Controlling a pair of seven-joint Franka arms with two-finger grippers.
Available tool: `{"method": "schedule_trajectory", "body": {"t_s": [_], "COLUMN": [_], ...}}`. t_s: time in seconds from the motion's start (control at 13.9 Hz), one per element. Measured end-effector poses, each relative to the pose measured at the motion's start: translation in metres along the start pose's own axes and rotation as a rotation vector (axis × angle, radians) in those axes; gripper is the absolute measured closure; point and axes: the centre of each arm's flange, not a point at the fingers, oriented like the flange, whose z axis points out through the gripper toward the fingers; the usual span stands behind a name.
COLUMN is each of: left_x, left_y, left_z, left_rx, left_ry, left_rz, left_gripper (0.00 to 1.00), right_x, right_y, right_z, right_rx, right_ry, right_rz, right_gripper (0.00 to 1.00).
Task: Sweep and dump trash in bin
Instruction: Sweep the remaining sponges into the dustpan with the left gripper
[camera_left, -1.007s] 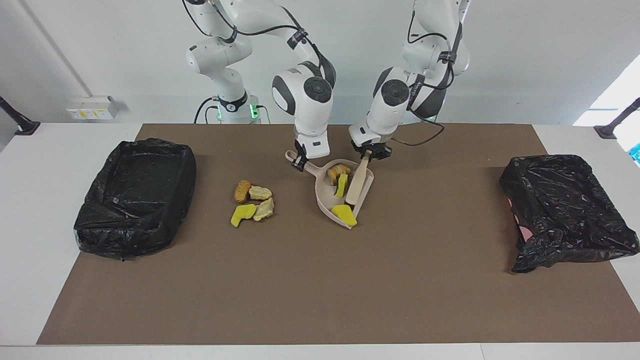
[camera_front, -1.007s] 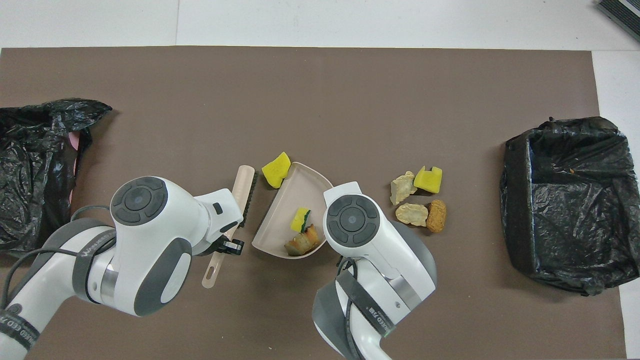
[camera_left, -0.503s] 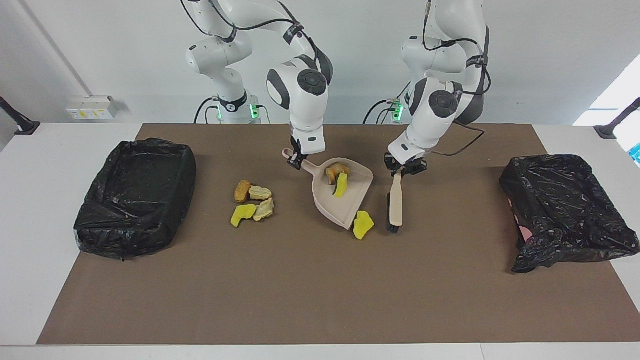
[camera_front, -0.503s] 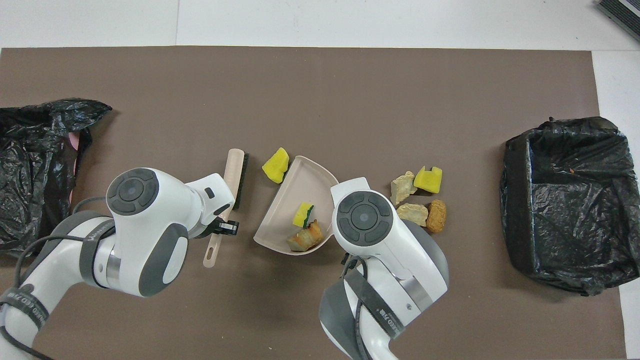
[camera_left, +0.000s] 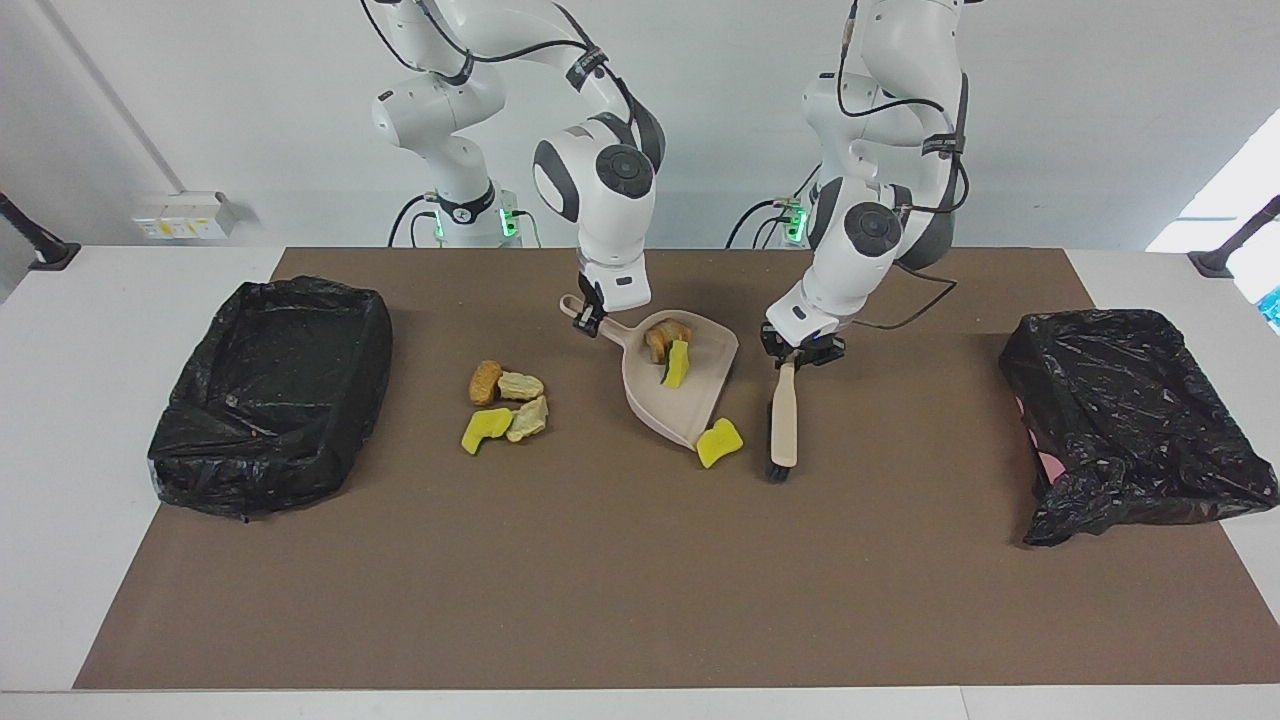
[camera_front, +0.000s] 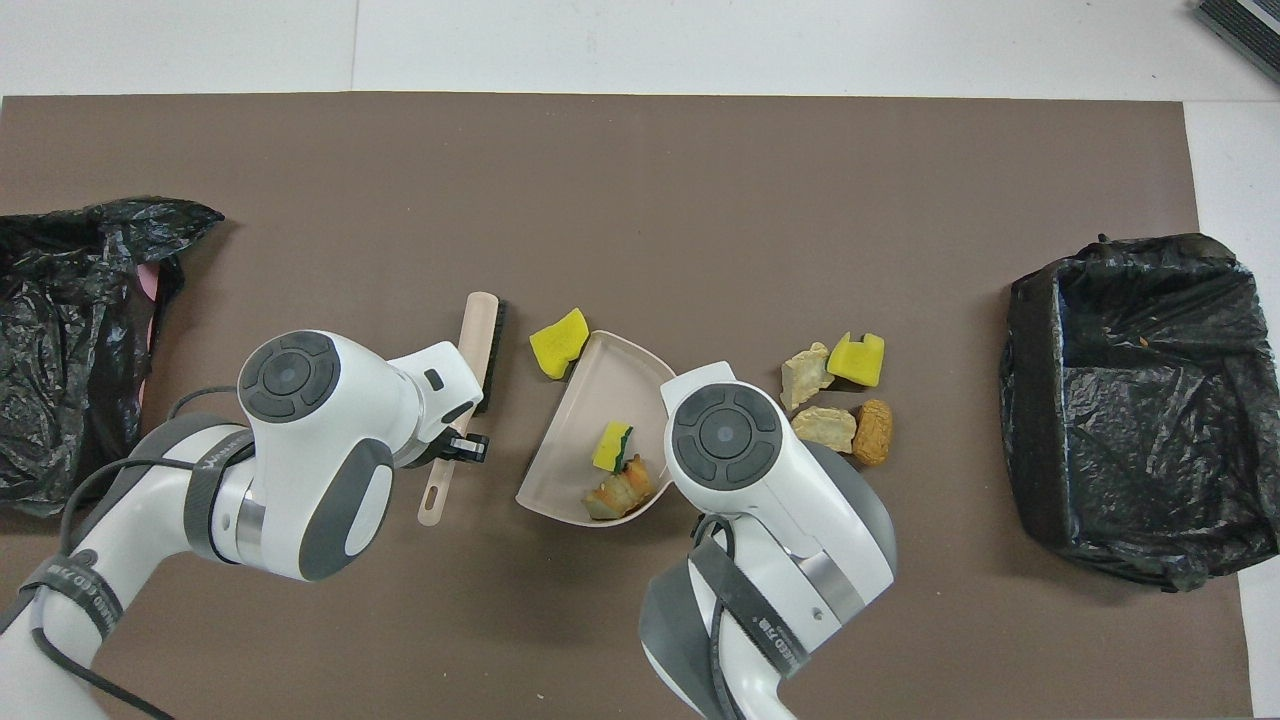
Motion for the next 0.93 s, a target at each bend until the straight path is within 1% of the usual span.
{"method": "schedule_trajectory", "body": {"t_s": [0.07, 0.22, 0.36, 0.5, 0.65, 0.72, 0.79, 0.93], "left_x": [-0.001, -0.006, -0.011, -0.015, -0.022, -0.026, -0.031, -0.040], "left_y": [0.012, 0.036, 0.044, 0.044, 0.050, 0.060, 0.073, 0.102], "left_z": [0.002, 0.007, 0.007, 0.000, -0.015, -0.023, -0.028, -0.036], "left_rx": [0.004, 0.010, 0.011, 0.003, -0.005, -0.009, -0.016, -0.016], "left_ry": [-0.005, -0.029, -0.071, -0.124, -0.179, -0.196, -0.204, -0.198], "left_rz": [0.037, 0.166, 0.292, 0.374, 0.415, 0.427, 0.420, 0.386], "left_gripper": [0.74, 0.74, 0.74, 0.74, 0.74, 0.74, 0.74, 0.74], "right_x": [0.000, 0.000, 0.000, 0.000, 0.000, 0.000, 0.000, 0.000], "right_y": [0.000, 0.000, 0.000, 0.000, 0.000, 0.000, 0.000, 0.000], "right_z": [0.000, 0.000, 0.000, 0.001, 0.001, 0.001, 0.001, 0.001], "right_rx": [0.000, 0.000, 0.000, 0.001, 0.001, 0.001, 0.001, 0.001], "right_ry": [0.000, 0.000, -0.001, -0.002, -0.002, -0.002, -0.002, -0.002], "right_rz": [0.000, 0.000, 0.000, 0.000, 0.000, 0.000, 0.000, 0.000], "right_gripper": [0.67, 0.67, 0.67, 0.67, 0.67, 0.67, 0.67, 0.67]}}
